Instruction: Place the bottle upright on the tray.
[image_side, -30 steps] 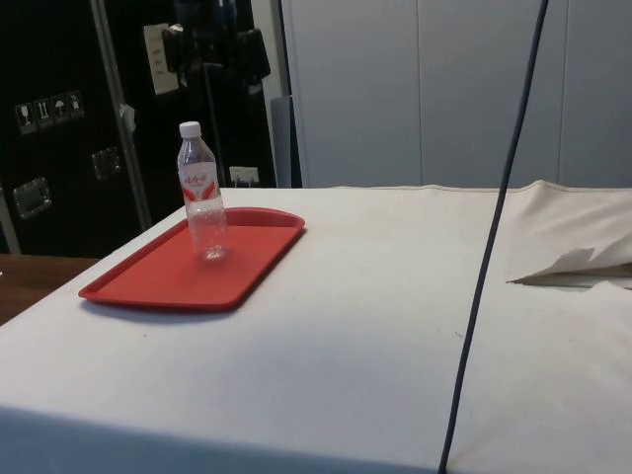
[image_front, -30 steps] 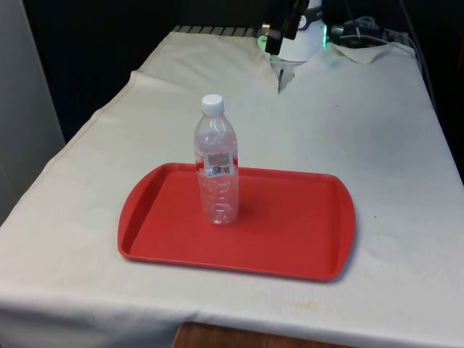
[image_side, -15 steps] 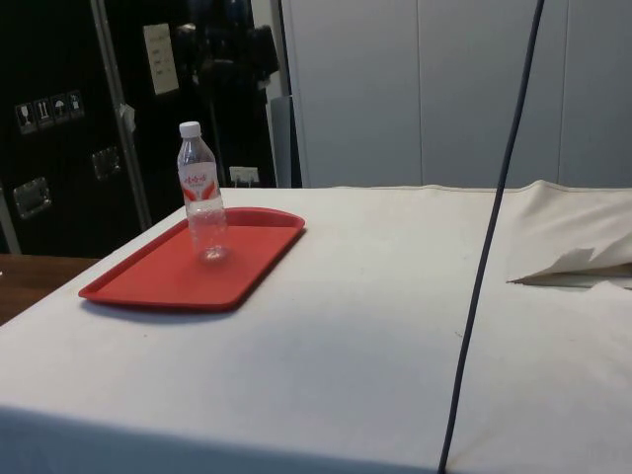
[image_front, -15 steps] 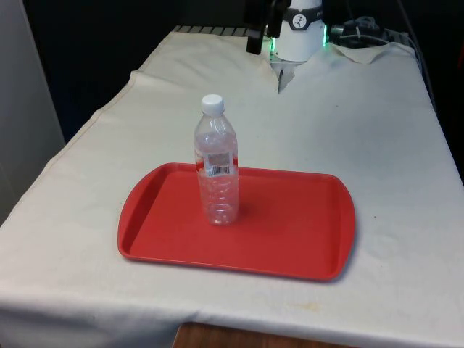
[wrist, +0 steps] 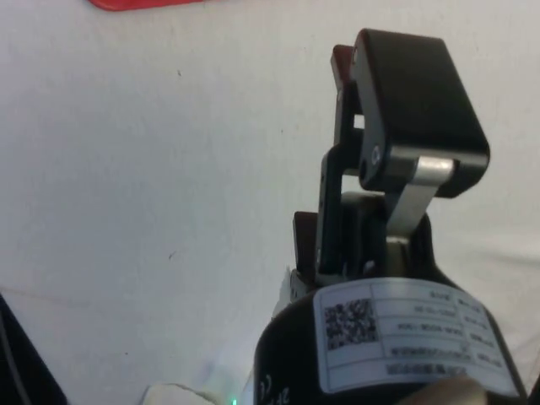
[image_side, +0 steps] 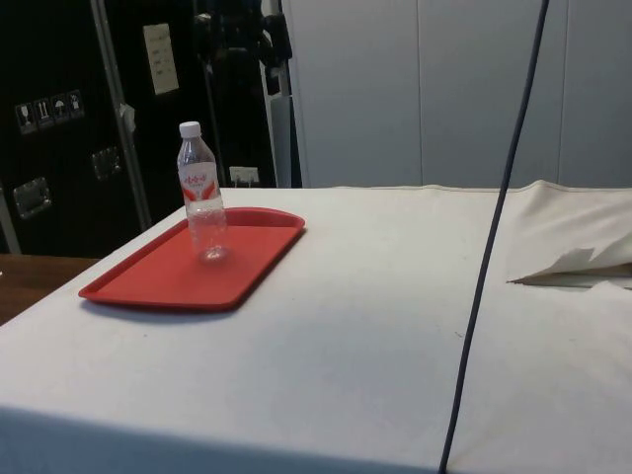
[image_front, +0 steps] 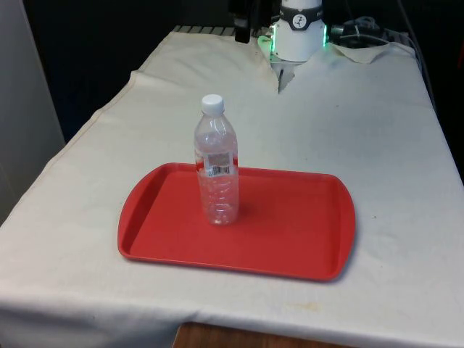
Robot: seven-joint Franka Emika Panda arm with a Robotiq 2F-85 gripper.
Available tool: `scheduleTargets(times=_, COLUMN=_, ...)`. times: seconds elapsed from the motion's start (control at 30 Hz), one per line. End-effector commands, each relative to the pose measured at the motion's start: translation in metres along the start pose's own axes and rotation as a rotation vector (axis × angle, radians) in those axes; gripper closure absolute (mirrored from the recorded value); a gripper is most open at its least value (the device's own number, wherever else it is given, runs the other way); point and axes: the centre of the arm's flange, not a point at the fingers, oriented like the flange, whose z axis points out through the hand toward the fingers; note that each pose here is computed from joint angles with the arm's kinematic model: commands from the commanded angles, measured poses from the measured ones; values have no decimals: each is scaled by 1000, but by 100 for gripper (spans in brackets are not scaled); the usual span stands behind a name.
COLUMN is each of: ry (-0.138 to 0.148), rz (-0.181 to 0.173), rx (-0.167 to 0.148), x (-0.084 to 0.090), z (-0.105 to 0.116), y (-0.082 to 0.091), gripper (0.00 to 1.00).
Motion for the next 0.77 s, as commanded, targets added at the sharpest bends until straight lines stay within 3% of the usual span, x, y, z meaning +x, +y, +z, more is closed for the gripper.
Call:
scheduleTargets(times=0.0, ry=-22, rz=-2, rx=9, x=2, z=-3, y=3, gripper=0)
scheduleTargets(times=0.07, ry=-27, rz=1, rx=8, x=5, z=-4, y=7, gripper=0)
scheduleTargets(times=0.1, ry=-8, rz=5, rx=-2, x=6, z=-3, y=6, gripper=0)
scheduleTargets(times=0.13, ry=-31, rz=4, rx=9, x=7, z=-5, y=9, gripper=0)
scheduleTargets(times=0.37, ry=-47, rz=12, rx=12, x=16, z=-8, y=24, gripper=0)
scheduleTargets(times=0.4, ry=-24, rz=15, rx=-4, x=14, z=-5, y=22, gripper=0)
scheduleTargets(times=0.43, ry=-49, rz=14, rx=13, x=17, z=-8, y=26, gripper=0)
scheduleTargets(times=0.57, ry=-54, rz=20, rx=15, x=21, z=-8, y=34, gripper=0)
scheduleTargets(times=0.73, ry=-39, rz=22, rx=5, x=22, z=-6, y=36, gripper=0)
